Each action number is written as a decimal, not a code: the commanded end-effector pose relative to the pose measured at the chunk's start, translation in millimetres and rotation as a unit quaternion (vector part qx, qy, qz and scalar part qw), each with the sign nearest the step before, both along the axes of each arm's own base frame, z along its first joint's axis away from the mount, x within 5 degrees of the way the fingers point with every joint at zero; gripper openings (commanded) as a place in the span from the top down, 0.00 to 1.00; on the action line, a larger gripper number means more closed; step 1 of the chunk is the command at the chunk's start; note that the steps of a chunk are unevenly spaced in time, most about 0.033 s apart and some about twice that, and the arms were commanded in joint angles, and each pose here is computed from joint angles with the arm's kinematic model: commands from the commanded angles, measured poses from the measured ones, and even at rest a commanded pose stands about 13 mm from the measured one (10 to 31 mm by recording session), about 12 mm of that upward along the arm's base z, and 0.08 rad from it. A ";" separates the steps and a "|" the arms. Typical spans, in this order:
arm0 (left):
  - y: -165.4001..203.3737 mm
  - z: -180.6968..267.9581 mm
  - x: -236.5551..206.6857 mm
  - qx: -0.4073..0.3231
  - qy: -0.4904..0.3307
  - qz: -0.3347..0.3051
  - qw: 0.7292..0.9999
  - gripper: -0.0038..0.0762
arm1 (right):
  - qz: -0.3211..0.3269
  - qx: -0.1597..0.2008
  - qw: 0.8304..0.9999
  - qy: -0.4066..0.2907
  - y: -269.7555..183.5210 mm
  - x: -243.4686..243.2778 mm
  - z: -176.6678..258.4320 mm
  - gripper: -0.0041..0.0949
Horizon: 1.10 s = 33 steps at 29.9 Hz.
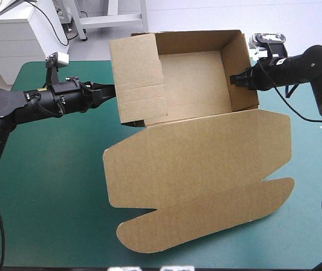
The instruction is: Fold the box
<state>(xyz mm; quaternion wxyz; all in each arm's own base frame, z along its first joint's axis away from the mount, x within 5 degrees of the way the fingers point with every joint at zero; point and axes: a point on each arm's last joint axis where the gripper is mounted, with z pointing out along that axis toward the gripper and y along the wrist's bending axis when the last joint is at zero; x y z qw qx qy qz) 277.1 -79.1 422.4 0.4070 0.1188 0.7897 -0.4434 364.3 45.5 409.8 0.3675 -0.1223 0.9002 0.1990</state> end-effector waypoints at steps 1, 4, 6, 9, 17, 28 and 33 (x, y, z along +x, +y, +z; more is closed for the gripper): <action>-1.8 21.6 -14.2 -0.016 -0.032 -0.015 0.999 0.96 | -0.012 0.032 0.998 -0.061 10.2 -10.7 29.7 0.98; -2.8 20.5 -16.2 -0.012 -0.027 -0.027 0.999 0.96 | -0.007 0.031 0.997 -0.064 15.7 -11.0 29.9 0.98; -2.8 20.7 -16.2 -0.013 -0.027 -0.027 0.999 0.96 | -0.006 0.028 0.998 -0.062 18.5 -11.4 29.4 0.98; -3.0 20.8 -16.4 -0.014 -0.027 -0.028 0.999 0.95 | 0.004 0.023 0.998 -0.062 27.0 -12.9 29.0 0.98; -4.4 20.1 -19.2 -0.015 -0.018 -0.044 0.999 0.73 | -0.010 0.003 0.998 -0.056 36.2 -13.9 26.6 0.98; -6.1 18.4 -23.2 -0.010 -0.009 -0.067 0.998 0.37 | -0.002 -0.002 0.999 -0.053 46.0 -15.6 25.1 0.98; -3.6 14.1 -21.1 0.020 -0.011 -0.055 0.998 0.37 | 0.013 -0.019 0.998 -0.055 61.4 -17.5 22.2 0.98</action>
